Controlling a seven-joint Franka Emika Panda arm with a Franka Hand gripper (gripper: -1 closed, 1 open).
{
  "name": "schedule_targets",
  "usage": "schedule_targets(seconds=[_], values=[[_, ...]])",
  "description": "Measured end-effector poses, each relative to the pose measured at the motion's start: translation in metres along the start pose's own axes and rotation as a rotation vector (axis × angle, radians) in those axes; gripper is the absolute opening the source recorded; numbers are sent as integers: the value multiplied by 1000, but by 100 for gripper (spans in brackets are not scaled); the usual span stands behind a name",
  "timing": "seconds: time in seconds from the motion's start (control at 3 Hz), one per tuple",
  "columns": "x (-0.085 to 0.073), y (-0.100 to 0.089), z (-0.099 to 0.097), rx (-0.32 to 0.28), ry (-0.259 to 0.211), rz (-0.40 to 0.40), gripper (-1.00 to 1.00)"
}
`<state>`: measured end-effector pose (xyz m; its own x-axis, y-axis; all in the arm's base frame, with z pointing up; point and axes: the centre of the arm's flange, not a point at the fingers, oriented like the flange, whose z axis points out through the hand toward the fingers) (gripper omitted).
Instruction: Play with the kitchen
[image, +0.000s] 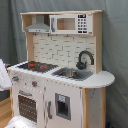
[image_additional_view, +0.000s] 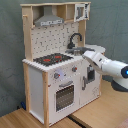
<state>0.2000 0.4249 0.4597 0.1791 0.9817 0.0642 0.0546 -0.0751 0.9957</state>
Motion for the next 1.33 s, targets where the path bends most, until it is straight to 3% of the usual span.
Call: schedule_targets(seconds=[1.33], values=[[-17,108,5,-62,-79,-174,100]])
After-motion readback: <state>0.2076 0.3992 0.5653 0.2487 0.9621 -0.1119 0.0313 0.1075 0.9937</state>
